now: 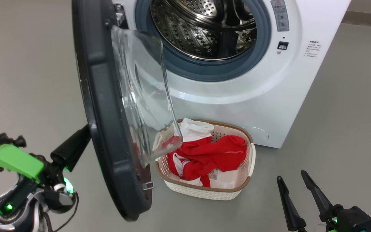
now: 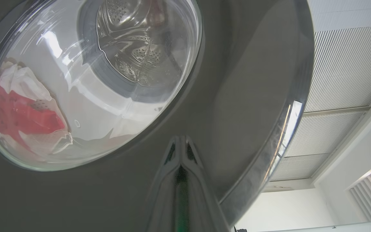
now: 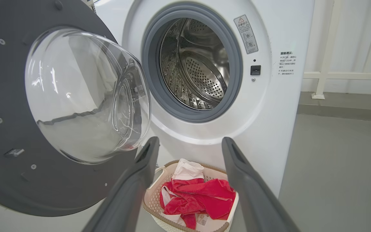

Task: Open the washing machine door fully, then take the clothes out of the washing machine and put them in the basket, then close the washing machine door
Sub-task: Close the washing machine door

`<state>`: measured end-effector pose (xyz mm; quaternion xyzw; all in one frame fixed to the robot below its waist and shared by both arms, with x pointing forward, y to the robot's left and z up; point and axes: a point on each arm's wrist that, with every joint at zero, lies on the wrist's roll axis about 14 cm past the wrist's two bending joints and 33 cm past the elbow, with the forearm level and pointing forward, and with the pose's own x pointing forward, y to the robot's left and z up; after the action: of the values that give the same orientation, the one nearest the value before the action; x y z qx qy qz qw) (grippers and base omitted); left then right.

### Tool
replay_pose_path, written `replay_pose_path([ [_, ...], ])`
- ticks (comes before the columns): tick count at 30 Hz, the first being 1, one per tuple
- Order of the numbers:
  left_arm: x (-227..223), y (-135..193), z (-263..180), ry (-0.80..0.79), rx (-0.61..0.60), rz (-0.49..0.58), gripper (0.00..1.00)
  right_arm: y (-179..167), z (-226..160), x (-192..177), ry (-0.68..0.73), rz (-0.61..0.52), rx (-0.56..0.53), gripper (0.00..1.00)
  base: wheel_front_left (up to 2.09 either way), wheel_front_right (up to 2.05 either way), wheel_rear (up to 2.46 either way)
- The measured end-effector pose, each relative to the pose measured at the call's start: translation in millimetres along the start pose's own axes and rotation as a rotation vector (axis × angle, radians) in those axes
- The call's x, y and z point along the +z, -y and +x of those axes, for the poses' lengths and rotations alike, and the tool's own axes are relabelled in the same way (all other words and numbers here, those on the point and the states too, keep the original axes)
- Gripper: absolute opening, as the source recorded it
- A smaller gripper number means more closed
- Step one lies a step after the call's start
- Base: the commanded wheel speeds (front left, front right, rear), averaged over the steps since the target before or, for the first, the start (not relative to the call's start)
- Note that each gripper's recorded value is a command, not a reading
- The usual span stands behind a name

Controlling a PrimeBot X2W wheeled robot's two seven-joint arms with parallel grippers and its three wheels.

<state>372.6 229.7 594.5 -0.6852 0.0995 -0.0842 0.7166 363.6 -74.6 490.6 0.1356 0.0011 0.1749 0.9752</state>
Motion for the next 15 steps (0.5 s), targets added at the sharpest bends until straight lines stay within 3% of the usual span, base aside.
replay_pose_path([
  [15, -28.5, -6.6, 30.3, -0.070, -0.002, -0.022, 0.00, 15.5, -5.8, -2.5, -0.004, 0.022, -0.055, 1.00, 0.00, 0.00, 0.00],
])
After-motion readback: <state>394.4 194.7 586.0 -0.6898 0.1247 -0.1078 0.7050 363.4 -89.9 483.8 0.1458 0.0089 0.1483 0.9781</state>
